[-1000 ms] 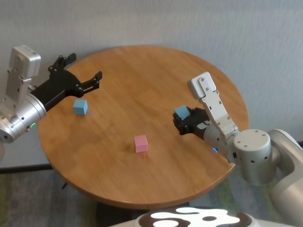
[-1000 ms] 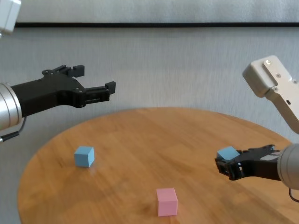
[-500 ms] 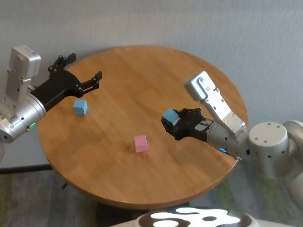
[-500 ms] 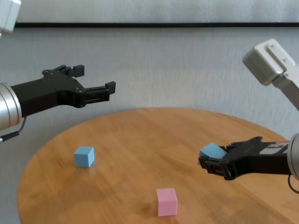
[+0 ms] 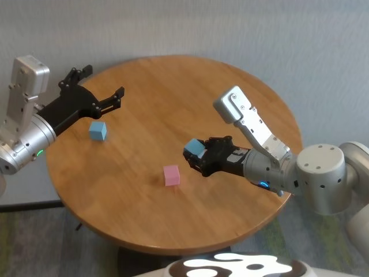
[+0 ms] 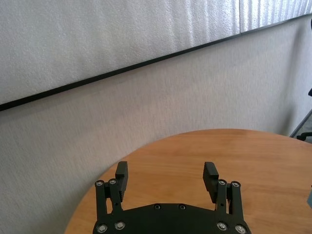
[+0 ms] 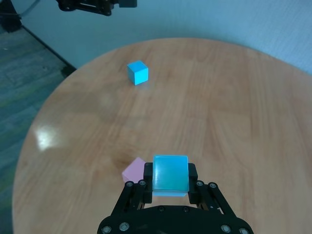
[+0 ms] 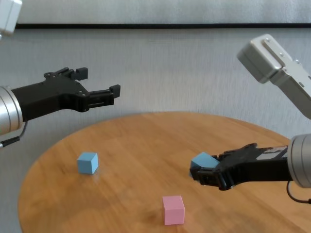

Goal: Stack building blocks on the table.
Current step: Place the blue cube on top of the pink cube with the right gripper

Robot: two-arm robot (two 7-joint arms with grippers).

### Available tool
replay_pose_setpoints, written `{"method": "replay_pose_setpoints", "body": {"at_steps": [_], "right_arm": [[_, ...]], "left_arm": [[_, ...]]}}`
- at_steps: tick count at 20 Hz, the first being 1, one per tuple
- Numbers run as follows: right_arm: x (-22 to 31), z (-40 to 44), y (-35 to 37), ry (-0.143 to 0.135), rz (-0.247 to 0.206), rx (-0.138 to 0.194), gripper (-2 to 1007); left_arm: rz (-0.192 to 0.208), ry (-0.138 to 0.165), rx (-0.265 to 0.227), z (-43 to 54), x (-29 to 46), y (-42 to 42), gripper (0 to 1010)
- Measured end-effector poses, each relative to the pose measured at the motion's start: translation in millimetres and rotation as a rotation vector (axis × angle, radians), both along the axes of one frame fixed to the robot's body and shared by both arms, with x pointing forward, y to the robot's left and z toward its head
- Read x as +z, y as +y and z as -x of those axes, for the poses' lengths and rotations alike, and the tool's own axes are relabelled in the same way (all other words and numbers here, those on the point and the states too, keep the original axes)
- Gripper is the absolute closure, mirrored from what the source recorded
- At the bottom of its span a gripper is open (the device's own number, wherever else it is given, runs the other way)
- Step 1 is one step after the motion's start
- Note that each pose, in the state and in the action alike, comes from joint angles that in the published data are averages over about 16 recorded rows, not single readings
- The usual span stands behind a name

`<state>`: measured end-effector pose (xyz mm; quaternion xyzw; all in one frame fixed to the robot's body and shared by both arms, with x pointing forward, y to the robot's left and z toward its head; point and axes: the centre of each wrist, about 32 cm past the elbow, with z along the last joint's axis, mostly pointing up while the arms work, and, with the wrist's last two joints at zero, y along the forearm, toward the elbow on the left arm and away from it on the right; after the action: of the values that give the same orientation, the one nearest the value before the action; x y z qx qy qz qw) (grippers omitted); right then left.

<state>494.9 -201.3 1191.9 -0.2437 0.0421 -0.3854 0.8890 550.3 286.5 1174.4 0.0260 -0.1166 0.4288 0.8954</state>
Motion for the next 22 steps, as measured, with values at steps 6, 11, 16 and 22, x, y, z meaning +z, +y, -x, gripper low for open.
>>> {"method": "replay_pose_setpoints", "body": {"at_steps": [6,11,16,22], "right_arm": [[-2.1,7.4,11.6,0.036,-0.01,0.004,644],[-6.7,13.3,21.5,0.05,-0.011,0.004,644],[-11.9,16.6,29.8,0.058,0.0,0.007,644],[-16.2,16.1,38.6,0.062,0.008,-0.005,644]], "left_arm": [[0.0,0.0,0.0,0.0,0.0,0.0,10],[0.0,0.0,0.0,0.0,0.0,0.0,10],[0.0,0.0,0.0,0.0,0.0,0.0,10],[0.0,0.0,0.0,0.0,0.0,0.0,10]]}}
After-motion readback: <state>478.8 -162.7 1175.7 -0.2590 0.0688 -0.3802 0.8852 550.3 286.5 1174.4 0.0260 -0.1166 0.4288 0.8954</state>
